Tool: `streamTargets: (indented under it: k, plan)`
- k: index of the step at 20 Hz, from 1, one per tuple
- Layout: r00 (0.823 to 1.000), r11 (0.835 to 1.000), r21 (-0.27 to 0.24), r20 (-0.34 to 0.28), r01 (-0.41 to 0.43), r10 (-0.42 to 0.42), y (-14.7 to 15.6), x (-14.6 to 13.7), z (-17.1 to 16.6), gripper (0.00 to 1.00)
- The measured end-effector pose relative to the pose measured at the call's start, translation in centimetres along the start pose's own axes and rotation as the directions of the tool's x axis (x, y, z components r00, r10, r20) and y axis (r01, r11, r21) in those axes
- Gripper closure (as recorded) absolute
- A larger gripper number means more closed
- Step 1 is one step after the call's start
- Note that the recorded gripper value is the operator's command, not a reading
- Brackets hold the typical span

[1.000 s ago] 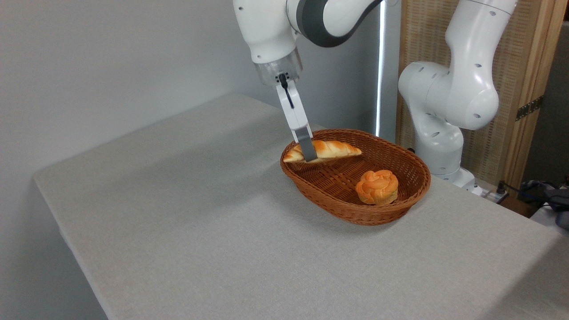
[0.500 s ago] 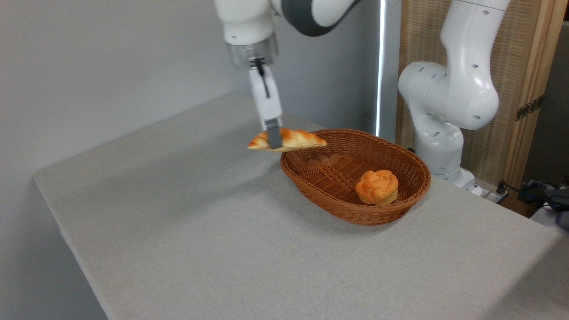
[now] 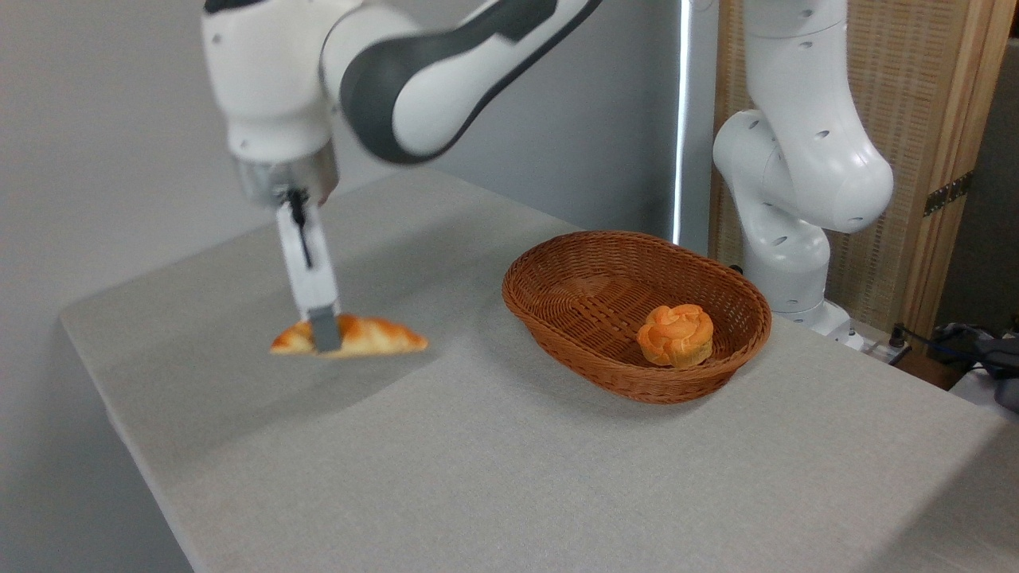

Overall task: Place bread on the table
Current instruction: 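Lift the braided roll out of the basket and carry it onto the table, then lower the roll onto the table and open the gripper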

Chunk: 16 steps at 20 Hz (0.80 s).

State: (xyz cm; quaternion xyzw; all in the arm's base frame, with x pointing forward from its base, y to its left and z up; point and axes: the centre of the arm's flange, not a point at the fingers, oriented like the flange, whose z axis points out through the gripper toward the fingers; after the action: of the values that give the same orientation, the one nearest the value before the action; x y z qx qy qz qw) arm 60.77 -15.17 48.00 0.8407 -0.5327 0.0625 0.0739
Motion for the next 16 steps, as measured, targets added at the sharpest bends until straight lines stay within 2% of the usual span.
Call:
streamTargets:
  k: [2,5,6,9,16]
  plan:
    - [1.0,1.0,0.016,-0.01,0.004,-0.004,-0.9,0.8,1.7,0.35]
    - [1.0,1.0,0.016,-0.005,0.004,-0.003,-1.4,1.0,3.1,0.04]
    - [1.0,1.0,0.021,0.005,-0.002,0.002,-1.4,1.0,3.1,0.0]
    - [0.998,0.998,0.054,0.048,-0.03,0.027,-1.7,0.8,3.0,0.0]
    - [0.998,0.997,0.063,0.055,-0.036,0.033,-1.7,0.8,2.8,0.0]
